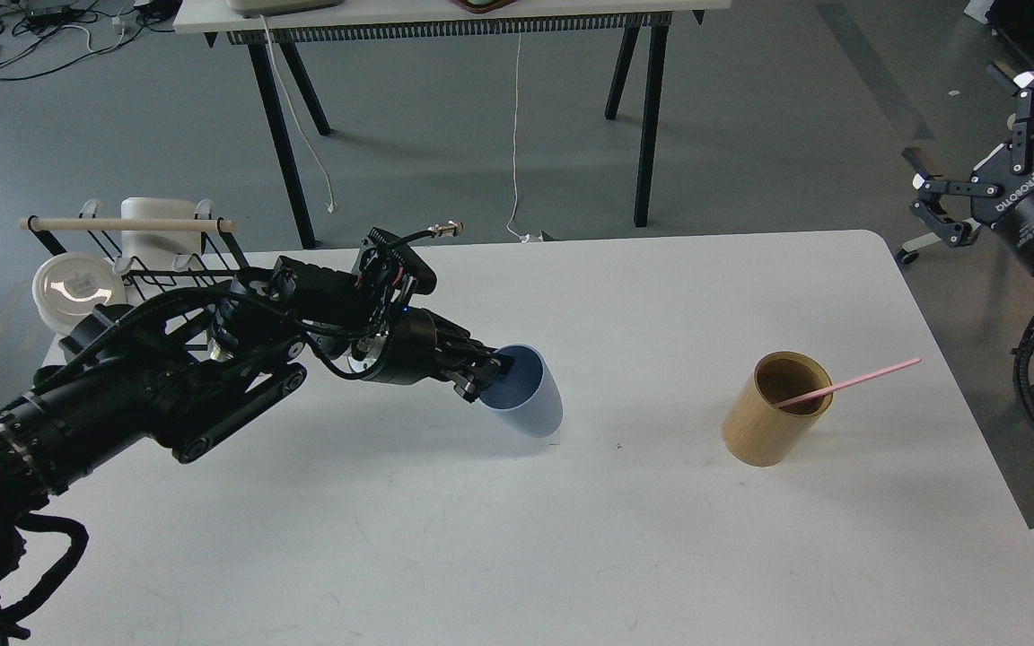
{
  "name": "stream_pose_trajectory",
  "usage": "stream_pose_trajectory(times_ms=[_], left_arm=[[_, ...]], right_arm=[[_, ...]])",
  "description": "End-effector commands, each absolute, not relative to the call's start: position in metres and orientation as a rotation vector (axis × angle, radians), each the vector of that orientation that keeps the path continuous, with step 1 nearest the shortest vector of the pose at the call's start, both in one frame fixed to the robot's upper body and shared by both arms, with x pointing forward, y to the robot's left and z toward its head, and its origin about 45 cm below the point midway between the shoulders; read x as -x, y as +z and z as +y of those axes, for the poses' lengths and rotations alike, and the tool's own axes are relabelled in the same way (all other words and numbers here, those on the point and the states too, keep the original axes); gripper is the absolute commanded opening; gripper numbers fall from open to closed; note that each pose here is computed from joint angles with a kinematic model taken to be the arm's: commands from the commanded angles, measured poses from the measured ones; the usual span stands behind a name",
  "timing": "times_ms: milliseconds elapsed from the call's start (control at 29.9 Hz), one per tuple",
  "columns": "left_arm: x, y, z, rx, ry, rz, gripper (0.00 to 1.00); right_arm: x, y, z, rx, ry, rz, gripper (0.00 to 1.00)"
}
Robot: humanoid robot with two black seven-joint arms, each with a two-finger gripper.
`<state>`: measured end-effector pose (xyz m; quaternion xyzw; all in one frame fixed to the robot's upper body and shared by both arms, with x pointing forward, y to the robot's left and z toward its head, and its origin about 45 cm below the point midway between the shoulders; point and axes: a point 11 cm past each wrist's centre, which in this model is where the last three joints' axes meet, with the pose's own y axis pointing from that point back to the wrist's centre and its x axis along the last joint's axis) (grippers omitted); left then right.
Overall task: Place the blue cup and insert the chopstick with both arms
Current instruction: 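Set the blue cup upright and open the left gripper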
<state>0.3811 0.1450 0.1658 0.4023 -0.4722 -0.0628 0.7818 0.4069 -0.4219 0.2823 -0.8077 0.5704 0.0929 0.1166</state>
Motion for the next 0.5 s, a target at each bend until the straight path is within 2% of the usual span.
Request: stream_pose_trajectory(times_ms=[0, 468], left_arm=[[-0.381, 0.165, 0.147, -0.874, -0.138, -1.019, 0.01], [-0.367, 0.146, 0.148, -0.866, -0.151, -0.97, 0.06]], right_arm=[[-0.407, 0.282, -0.422, 2.365, 0.272, 1.67, 0.99], [-0.408, 0.281, -0.42, 2.361, 0.275, 1.667, 0.99]])
